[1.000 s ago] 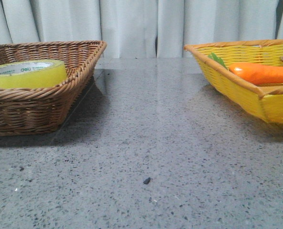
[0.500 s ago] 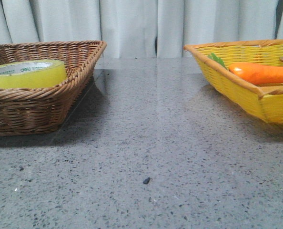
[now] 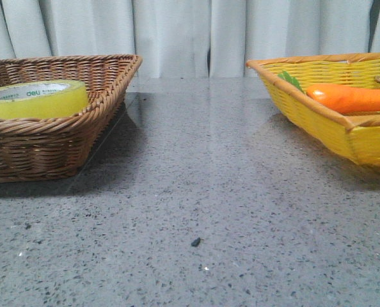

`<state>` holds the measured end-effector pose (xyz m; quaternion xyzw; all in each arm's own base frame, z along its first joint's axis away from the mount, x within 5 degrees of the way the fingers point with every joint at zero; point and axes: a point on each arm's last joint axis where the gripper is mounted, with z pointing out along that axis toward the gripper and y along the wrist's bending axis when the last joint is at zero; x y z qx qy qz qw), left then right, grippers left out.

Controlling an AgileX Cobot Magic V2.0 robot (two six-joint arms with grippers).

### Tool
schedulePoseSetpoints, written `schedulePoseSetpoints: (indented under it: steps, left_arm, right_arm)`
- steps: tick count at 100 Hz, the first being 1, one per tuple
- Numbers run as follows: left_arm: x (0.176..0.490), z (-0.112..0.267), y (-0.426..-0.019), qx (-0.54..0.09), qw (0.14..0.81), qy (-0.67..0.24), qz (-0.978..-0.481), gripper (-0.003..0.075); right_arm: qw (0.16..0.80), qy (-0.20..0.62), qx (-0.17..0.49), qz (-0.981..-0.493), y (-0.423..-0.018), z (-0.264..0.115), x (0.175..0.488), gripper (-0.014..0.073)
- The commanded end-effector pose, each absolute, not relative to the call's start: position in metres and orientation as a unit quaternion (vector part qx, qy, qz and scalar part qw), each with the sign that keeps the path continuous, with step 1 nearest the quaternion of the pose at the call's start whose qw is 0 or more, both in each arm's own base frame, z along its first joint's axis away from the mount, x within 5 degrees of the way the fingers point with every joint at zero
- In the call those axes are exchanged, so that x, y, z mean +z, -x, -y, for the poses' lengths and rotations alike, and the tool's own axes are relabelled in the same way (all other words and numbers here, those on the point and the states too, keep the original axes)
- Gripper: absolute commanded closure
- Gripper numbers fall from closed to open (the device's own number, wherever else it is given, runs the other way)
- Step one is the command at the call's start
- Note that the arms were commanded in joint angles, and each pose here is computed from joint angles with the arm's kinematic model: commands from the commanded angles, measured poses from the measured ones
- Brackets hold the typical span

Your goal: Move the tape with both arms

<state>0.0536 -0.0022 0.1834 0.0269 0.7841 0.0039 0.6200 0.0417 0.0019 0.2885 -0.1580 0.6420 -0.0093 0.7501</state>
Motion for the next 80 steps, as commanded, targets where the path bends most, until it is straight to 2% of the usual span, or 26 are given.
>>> schedulePoseSetpoints:
  steps: [1, 17, 46, 70, 80]
  left_arm:
    - [0.187, 0.002, -0.053, 0.001, 0.651, -0.020, -0.759, 0.0741]
    - [0.187, 0.002, -0.053, 0.001, 0.651, -0.020, -0.759, 0.0741]
    - [0.187, 0.002, -0.053, 0.001, 0.651, -0.020, -0.759, 0.0741]
    - [0.187, 0.002, -0.053, 0.001, 0.651, -0.020, -0.759, 0.0741]
    - [0.187, 0.002, -0.053, 0.001, 0.651, -0.020, -0.759, 0.0741]
  right_arm:
    - [0.777, 0.132, -0.006, -0.616, -0.040, -0.004, 0.301, 0.0669]
    - [0.778, 0.058, -0.006, -0.625, -0.042, -0.002, 0.295, 0.0669]
    - [0.804, -0.017, -0.020, -0.594, -0.053, 0.002, 0.261, 0.0669]
    - [0.770, -0.057, -0.010, -0.635, -0.058, 0.006, 0.215, 0.0669]
    - [0.726, -0.060, -0.008, -0.686, -0.058, 0.006, 0.202, 0.0669]
